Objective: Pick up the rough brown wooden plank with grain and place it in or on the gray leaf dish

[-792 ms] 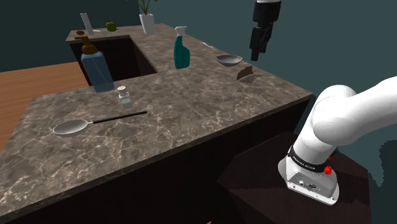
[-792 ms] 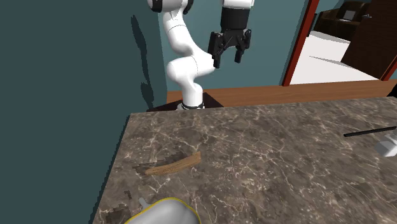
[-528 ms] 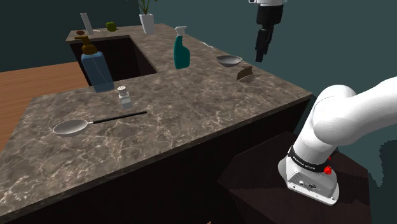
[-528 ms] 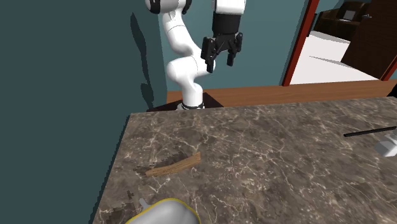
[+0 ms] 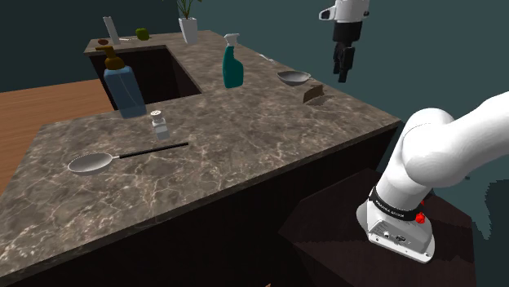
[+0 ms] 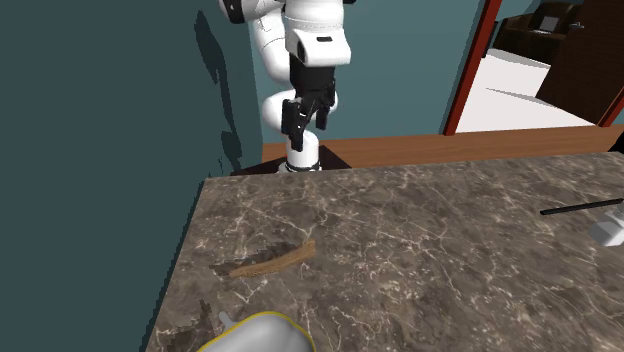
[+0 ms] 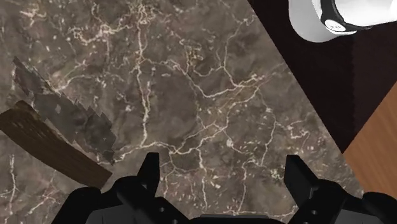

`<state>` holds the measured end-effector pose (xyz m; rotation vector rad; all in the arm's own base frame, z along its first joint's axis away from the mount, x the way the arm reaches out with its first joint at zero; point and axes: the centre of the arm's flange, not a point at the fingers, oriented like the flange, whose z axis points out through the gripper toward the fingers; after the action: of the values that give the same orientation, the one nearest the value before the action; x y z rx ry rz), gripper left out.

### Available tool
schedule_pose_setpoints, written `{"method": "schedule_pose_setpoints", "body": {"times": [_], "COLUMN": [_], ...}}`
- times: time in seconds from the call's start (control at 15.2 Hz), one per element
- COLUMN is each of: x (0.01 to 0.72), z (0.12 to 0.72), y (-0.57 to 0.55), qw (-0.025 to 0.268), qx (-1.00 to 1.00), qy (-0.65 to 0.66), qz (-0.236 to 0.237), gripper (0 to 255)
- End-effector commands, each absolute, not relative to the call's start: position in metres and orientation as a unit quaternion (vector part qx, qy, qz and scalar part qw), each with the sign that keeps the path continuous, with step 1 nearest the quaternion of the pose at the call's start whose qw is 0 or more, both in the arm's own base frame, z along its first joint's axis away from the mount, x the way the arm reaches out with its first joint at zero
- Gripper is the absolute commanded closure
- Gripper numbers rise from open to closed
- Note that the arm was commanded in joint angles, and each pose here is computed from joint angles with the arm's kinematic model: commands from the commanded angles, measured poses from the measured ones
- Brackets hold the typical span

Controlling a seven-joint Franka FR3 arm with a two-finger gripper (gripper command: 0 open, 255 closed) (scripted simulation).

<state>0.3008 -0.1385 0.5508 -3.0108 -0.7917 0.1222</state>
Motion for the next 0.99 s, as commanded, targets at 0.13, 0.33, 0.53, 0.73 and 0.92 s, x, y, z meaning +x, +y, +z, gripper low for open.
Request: {"method": "schedule_pose_setpoints", "body": {"times": [0.13,0.33,0.53,0.73,0.92], "x": [0.324,0.344,0.368,0.396,0.426], "z": [0.529,0.512,0.493,0.473,0.453], "y": [-0.185,-0.216,-0.244,-0.268,-0.287], "qw": [0.024,0.032,0.040,0.048,0.055], "qx": [-0.938,-0.912,-0.882,-0.849,-0.811], "qy": [-0.343,-0.405,-0.465,-0.523,-0.579], "qz": [0.046,0.051,0.056,0.060,0.064], "gripper": [0,0,0,0,0]}}
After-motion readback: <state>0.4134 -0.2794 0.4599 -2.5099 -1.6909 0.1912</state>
